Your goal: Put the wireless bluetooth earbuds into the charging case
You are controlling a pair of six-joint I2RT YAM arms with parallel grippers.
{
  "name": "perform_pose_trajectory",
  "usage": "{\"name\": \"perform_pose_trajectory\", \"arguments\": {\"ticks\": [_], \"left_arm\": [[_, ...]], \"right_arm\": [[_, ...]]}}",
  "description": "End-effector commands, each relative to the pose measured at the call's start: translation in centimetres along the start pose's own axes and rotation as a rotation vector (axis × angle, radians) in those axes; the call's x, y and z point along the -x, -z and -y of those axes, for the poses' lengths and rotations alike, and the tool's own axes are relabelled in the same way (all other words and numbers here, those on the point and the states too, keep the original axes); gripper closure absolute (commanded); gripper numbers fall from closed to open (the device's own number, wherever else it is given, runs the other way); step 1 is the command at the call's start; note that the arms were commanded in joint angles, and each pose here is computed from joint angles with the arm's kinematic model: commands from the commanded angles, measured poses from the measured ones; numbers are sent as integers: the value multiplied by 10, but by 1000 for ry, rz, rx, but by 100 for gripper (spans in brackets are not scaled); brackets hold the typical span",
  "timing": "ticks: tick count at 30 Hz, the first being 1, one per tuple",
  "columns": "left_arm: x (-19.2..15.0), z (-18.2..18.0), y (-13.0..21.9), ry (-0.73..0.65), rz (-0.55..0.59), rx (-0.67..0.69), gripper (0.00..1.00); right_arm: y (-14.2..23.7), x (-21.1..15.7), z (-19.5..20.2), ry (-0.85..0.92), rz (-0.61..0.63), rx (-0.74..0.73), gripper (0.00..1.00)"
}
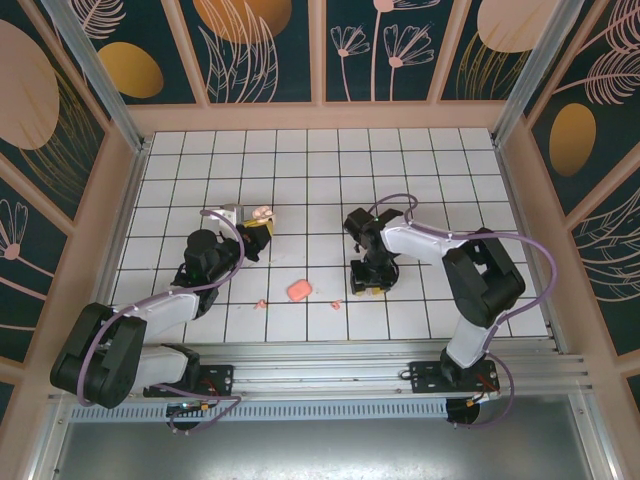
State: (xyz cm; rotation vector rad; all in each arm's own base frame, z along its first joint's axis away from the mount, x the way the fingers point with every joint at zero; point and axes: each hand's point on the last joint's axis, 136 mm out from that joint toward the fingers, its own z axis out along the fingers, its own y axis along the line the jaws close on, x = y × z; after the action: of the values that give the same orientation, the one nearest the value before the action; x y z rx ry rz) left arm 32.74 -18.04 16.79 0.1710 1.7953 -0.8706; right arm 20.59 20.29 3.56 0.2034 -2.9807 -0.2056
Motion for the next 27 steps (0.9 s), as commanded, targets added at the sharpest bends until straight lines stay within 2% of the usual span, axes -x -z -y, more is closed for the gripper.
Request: {"name": "perform_pose_trajectory", "arguments": {"ticks": [1, 11, 27], "left_arm": [[16, 7, -4, -29, 34, -32, 85], [19, 9, -3, -42, 39, -32, 85], [22, 10, -4, -55, 36, -31, 85]], "right_arm": [[19, 7, 8, -51, 40, -36, 59], [3, 21, 12, -65, 28, -45, 62], [-18, 21, 23, -73, 1, -64, 65]]}}
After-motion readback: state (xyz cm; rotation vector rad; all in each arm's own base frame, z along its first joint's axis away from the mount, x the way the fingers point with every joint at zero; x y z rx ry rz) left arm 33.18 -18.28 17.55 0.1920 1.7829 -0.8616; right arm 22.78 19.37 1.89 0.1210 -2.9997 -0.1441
